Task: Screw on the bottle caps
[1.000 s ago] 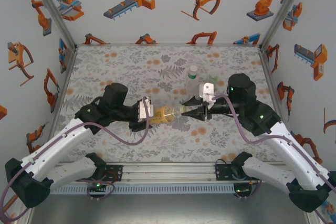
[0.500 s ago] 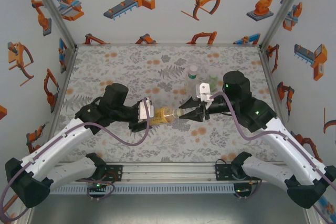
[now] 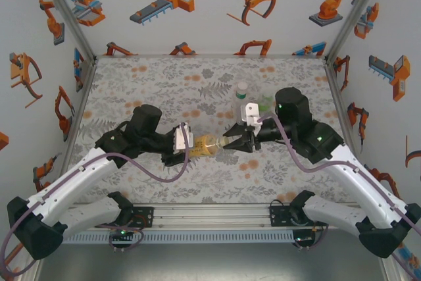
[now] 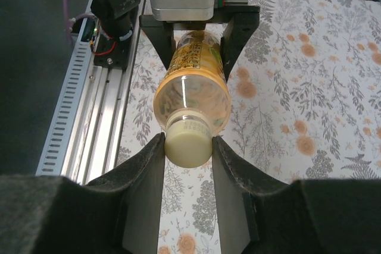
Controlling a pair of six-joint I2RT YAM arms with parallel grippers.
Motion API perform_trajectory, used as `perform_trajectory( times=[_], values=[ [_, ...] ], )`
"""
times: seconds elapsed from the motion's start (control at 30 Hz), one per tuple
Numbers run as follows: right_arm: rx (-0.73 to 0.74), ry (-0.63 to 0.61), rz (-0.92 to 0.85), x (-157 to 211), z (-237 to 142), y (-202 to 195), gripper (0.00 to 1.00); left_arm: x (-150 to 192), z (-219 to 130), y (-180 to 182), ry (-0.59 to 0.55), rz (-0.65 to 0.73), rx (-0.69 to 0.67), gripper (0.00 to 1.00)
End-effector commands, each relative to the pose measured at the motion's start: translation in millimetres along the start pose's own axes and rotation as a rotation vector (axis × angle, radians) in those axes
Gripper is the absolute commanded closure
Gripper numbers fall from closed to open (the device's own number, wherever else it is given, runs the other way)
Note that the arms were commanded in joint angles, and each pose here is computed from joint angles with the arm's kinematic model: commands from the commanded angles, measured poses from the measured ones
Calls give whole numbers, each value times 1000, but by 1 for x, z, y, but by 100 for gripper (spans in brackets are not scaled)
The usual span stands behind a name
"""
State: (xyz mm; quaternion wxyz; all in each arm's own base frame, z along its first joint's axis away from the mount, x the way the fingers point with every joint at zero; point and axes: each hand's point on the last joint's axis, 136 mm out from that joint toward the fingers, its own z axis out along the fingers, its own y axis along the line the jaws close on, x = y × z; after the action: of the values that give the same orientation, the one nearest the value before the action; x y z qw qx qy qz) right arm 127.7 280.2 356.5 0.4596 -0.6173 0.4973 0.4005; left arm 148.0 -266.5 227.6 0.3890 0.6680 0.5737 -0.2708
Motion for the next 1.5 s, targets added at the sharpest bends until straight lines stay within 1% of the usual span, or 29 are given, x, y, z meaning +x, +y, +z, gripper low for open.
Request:
perform_trajectory(
  times=[0.0, 0.17, 0.43, 0.6, 0.73, 0.93, 1.03, 1.33, 1.47],
  values=[
    [15, -4, -40, -9, -1, -2, 88, -15, -4, -1, -39, 30, 15, 100],
    [17, 10, -33, -4, 2, -3, 89, -16, -6, -2, -46, 34, 15, 100],
    [22, -3, -38, -5, 2, -2, 91, -19, -7, -3, -55, 37, 17, 100],
    [53, -30, 29, -9, 3, -9, 92, -18, -7, -3, -54, 35, 16, 100],
    [73, -27, 123, -7, 4, -14, 94, -19, -8, -3, -55, 37, 13, 100],
    [145, -37, 289, -3, 3, -25, 100, -20, -9, -2, -60, 38, 8, 100],
    [193, -66, 395, -1, 1, -32, 100, -21, -9, -2, -60, 36, 7, 100],
    [417, -211, 818, 12, -13, -66, 100, -21, -9, 2, -60, 25, -14, 100],
    [479, -240, 1014, 22, -17, -75, 100, -20, -9, 6, -53, 16, -32, 100]
  ],
)
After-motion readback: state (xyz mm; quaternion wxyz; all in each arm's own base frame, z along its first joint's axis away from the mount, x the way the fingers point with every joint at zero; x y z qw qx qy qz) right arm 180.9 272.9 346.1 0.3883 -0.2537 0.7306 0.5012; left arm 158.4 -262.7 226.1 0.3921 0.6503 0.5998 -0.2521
